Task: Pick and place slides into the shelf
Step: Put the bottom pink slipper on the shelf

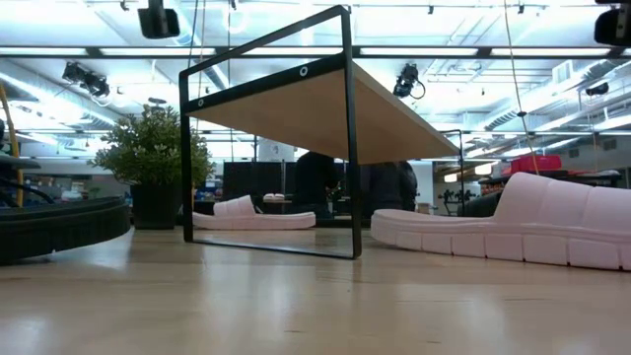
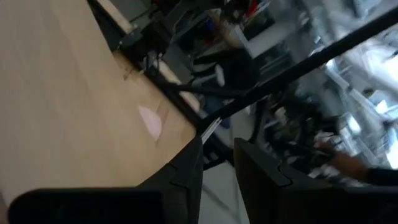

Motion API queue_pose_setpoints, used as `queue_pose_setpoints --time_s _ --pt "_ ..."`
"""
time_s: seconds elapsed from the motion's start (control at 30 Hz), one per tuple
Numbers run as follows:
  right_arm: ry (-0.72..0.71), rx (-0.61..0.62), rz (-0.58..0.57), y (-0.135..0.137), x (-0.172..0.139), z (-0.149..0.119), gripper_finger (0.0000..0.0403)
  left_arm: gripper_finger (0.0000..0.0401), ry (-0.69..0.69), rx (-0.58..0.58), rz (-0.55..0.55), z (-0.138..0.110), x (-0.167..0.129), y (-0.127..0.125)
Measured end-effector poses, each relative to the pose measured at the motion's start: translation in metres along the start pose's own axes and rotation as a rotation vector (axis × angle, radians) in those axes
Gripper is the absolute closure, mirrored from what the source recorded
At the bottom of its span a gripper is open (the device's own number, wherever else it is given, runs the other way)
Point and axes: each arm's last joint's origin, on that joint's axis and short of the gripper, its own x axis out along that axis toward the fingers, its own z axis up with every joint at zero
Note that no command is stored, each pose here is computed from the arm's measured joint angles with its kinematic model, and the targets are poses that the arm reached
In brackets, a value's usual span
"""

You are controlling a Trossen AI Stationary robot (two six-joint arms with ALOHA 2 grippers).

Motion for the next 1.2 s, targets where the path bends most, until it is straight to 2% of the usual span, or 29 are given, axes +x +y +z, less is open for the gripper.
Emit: queue_pose_setpoints --time_s 0.13,0.3,0.57,0.73,0.87,1.2 --pt "0.168 -0.008 -0.09 -0.001 0.025 -0.004 0.0389 0.0306 0.051 0.006 0.044 0.002 0.013 -0.004" --pt "0.287 0.025 -0.151 -0.008 0.052 -0.011 0.0389 0.0307 0.069 -0.011 0.079 0.0 0.023 -0.001" --pt "0.403 0.149 -0.146 -0.021 0.077 -0.031 0.0389 0.0318 0.063 -0.012 0.097 0.0 0.026 0.001" --pt "0.379 0.266 -0.13 -0.016 0.088 -0.043 0.0389 0.0316 0.055 0.026 0.102 0.0 0.026 0.001" --pt "0.333 0.375 -0.165 -0.011 0.097 -0.056 0.0389 0.0315 0.061 0.064 0.106 0.0 0.026 0.001" --pt "0.273 0.619 -0.225 0.021 0.13 -0.109 0.0389 0.0322 0.066 0.172 0.103 0.0 0.026 0.001"
